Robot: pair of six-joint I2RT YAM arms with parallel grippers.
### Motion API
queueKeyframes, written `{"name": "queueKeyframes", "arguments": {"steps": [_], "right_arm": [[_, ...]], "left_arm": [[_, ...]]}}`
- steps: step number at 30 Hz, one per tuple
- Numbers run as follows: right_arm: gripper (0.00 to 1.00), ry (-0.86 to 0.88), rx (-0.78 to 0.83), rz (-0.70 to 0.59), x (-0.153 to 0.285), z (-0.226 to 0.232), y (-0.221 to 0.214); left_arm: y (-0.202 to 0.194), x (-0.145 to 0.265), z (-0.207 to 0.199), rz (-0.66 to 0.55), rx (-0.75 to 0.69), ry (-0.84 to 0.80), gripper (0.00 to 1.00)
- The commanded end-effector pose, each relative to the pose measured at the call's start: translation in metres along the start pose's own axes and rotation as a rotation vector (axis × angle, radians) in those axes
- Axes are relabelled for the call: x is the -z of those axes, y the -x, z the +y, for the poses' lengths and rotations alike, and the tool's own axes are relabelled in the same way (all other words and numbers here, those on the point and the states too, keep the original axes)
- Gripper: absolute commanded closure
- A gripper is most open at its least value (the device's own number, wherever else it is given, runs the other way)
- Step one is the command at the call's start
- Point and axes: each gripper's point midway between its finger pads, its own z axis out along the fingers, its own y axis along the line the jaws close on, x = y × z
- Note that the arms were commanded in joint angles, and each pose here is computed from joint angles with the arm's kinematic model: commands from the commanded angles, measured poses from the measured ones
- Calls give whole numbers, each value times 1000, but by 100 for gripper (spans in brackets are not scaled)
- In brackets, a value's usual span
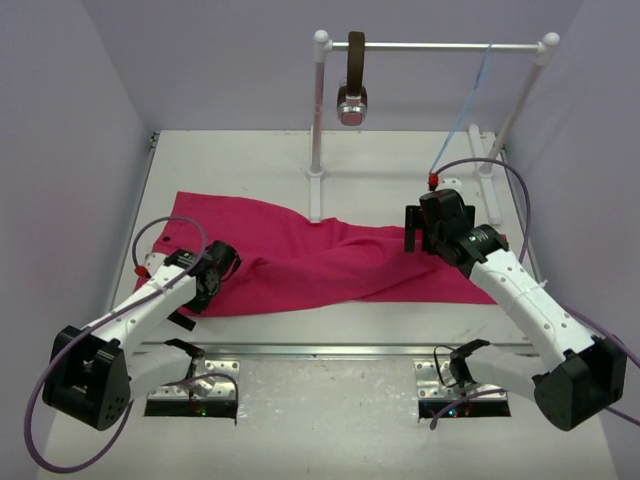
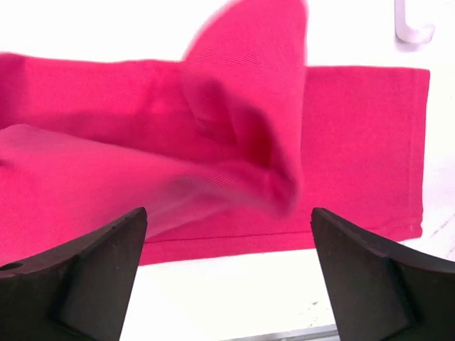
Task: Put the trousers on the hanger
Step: Flatten out the trousers at the center of the board.
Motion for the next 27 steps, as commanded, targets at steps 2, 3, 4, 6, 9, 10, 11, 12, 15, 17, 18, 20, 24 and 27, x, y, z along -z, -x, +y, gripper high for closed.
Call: {"name": "queueKeyframes", "arguments": {"steps": [2, 3, 4, 6, 9, 10, 11, 12, 15, 17, 18, 20, 24, 27], "right_arm": [[1, 40, -63, -62, 12, 1, 8], [1, 56, -64, -71, 15, 2, 9], [1, 73, -64, -80, 19, 3, 10], [1, 100, -62, -86, 23, 5, 10], [1, 142, -59, -103, 32, 7, 10], [1, 152, -58, -108, 34, 8, 10], [1, 164, -59, -115, 38, 8, 11], [1, 173, -59, -118, 39, 9, 10], [1, 230, -56, -103, 42, 17, 3], [1, 260, -50, -80, 40, 22, -5], [1, 274, -45, -56, 35, 26, -14], [1, 282, -40, -22, 28, 30, -26], [1, 305, -43, 18, 21, 34, -45], [1, 322, -48, 16, 19, 37, -51]], "left_arm": [[-12, -6, -15, 41, -61, 15, 0], [-16, -9, -16, 48, -85, 43, 0], [-19, -12, -17, 53, -103, 74, 0], [-23, -20, -22, 53, -115, 116, 0], [-38, -37, -25, 107, -146, 167, 1], [-42, -39, -26, 118, -148, 173, 5], [-45, -42, -24, 124, -154, 185, 12], [-48, -45, -25, 127, -150, 184, 18], [-46, -46, -23, 116, -129, 192, 51], [-39, -42, -22, 95, -102, 189, 60], [-32, -39, -23, 72, -88, 185, 62], [-20, -34, -23, 34, -71, 173, 65], [2, -19, -28, -22, -8, 114, 84], [20, -9, -38, -69, 9, 40, 100]]}}
